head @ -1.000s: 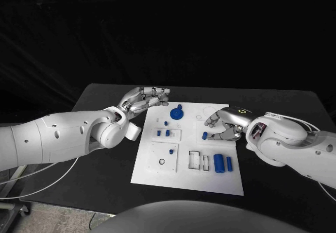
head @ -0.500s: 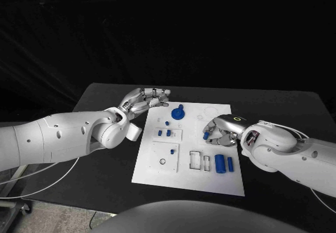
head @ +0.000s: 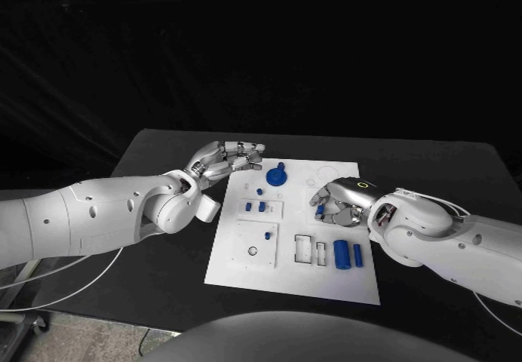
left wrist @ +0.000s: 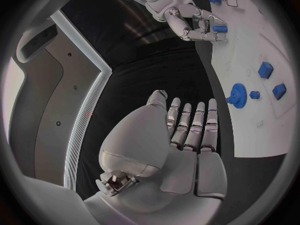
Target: Assemble the parts on the task board
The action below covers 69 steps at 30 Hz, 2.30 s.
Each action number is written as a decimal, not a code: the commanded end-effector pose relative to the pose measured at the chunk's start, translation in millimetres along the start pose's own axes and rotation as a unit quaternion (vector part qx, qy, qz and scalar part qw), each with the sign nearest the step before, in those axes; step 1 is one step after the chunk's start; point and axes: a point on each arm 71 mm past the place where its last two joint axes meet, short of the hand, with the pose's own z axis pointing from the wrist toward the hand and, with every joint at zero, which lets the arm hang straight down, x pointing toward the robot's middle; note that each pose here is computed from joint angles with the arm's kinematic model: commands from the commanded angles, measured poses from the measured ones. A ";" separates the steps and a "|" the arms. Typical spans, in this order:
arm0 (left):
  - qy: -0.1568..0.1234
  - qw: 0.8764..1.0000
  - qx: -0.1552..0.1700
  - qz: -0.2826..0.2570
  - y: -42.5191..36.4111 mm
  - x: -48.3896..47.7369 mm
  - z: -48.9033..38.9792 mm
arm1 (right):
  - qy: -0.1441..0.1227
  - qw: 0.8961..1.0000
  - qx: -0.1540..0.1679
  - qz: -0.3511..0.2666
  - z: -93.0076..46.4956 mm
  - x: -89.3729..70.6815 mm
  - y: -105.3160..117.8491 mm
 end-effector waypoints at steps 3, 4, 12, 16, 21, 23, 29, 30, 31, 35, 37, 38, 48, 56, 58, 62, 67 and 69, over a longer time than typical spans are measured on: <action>0.011 1.000 -0.001 -0.005 0.7 2.0 0.2 | -0.003 1.000 -0.005 -0.002 0.3 1.1 0.3; 0.011 1.000 -0.002 -0.005 0.7 2.0 0.2 | -0.002 1.000 -0.005 -0.002 0.4 1.2 0.2; 0.013 1.000 -0.004 -0.006 1.6 3.0 0.9 | 0.004 1.000 -0.001 -0.005 -0.3 2.1 -0.9; 0.013 1.000 -0.005 -0.006 2.1 3.2 1.0 | 0.008 1.000 0.000 -0.012 -0.6 2.6 -0.5; 0.014 1.000 -0.007 -0.006 2.7 3.1 1.2 | 0.008 0.999 -0.003 -0.033 -1.1 2.8 1.2; 0.014 1.000 -0.008 -0.006 2.9 3.2 1.3 | 0.006 0.999 -0.004 -0.036 -1.2 2.6 1.7; 0.014 1.000 -0.011 -0.006 3.5 3.2 1.4 | 0.006 1.000 -0.001 -0.026 -1.1 2.7 1.4; 0.014 1.000 -0.012 -0.006 3.5 3.1 1.4 | 0.006 1.000 0.000 -0.024 -1.1 2.8 1.2; 0.014 1.000 -0.012 -0.006 3.6 3.1 1.4 | 0.006 1.000 0.000 -0.023 -1.1 2.9 1.0; 0.014 1.000 -0.013 -0.006 3.7 3.0 1.3 | 0.003 1.000 0.000 -0.019 -1.0 2.4 0.9; 0.014 1.000 -0.013 -0.006 3.8 3.0 1.4 | -0.001 1.000 -0.002 -0.018 -0.9 1.9 1.2; 0.014 1.000 -0.013 -0.006 3.9 3.1 1.4 | -0.003 1.000 -0.003 -0.017 -0.9 1.7 1.5; 0.016 1.000 -0.016 -0.008 5.1 3.8 1.2 | -0.027 1.000 -0.008 -0.005 -2.0 -3.3 3.1; 0.017 1.000 -0.024 -0.009 6.8 4.0 0.5 | -0.032 0.998 0.010 0.052 -3.2 -30.0 3.9; 0.018 0.999 -0.026 -0.009 7.1 4.2 0.5 | -0.029 0.997 0.016 0.068 -4.6 -38.0 4.9; 0.018 0.999 -0.028 -0.009 7.7 4.3 0.8 | -0.020 0.996 0.017 0.081 -9.1 -50.4 10.7; 0.018 0.999 -0.027 -0.009 7.8 4.7 1.3 | -0.005 0.996 0.000 0.087 -13.4 -55.1 24.9; 0.018 0.999 -0.027 -0.009 7.8 4.8 1.4 | 0.008 0.996 -0.011 0.087 -14.1 -54.1 32.4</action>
